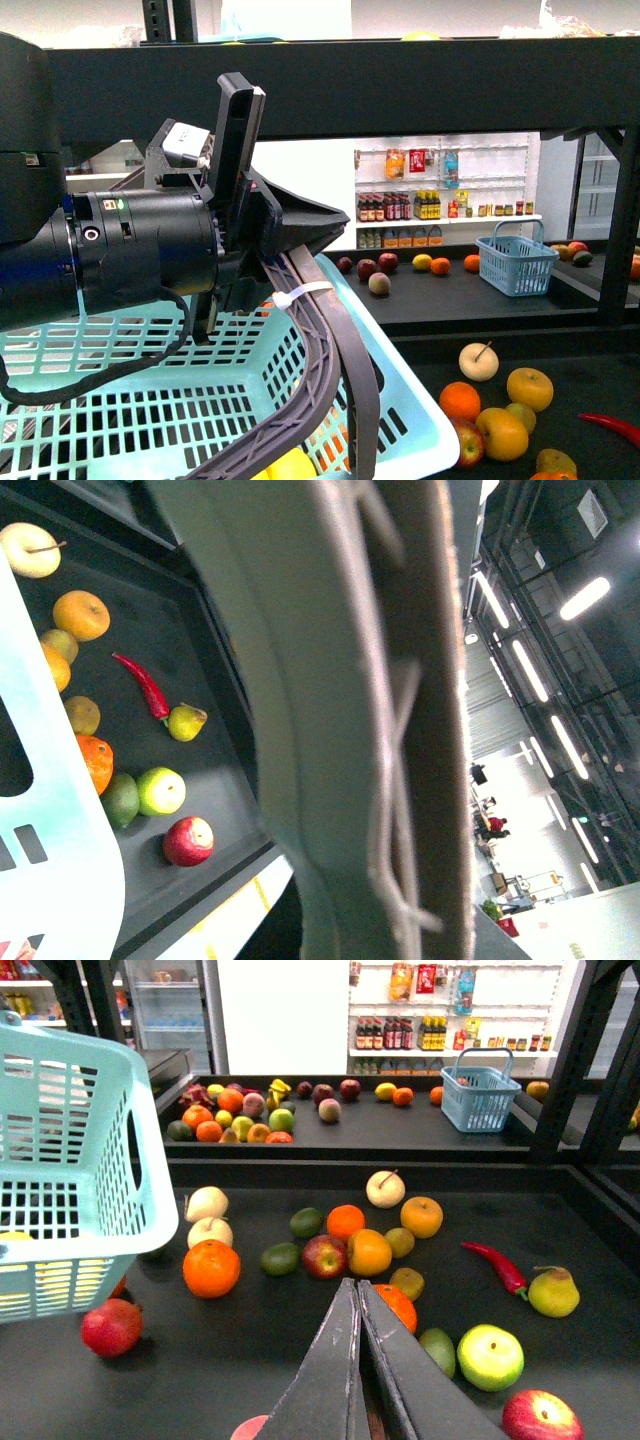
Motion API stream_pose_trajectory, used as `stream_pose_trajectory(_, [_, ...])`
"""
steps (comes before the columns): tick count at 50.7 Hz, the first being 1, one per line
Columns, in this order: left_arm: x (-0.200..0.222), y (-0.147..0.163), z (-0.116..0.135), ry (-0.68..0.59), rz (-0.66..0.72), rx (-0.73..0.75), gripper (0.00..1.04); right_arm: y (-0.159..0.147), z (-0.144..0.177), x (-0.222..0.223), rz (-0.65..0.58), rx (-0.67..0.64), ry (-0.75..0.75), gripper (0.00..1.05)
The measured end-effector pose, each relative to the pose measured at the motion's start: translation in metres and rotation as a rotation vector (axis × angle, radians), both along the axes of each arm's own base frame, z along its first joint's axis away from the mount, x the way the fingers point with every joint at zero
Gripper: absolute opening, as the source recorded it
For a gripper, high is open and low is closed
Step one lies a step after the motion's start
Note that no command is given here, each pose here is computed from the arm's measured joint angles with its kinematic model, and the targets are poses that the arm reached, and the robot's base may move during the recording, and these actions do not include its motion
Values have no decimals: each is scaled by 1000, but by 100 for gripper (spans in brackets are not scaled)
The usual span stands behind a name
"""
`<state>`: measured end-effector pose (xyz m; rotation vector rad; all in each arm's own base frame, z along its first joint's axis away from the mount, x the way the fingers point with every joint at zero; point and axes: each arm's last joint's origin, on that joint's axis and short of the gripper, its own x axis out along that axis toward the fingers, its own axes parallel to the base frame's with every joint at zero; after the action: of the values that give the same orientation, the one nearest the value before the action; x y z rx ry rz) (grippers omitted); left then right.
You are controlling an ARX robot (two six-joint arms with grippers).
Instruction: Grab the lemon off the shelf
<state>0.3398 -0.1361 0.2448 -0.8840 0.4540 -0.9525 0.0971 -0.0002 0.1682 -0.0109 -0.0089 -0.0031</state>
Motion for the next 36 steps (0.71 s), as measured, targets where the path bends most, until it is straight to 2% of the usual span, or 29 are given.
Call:
stream_pose_trajectory(20, [0,0,0,3,1,-1,7,0,0,0,2,-1,-1,3])
stream_pose_trajectory(36, [0,0,0,3,1,-2,7,0,0,0,2,0,-1,49])
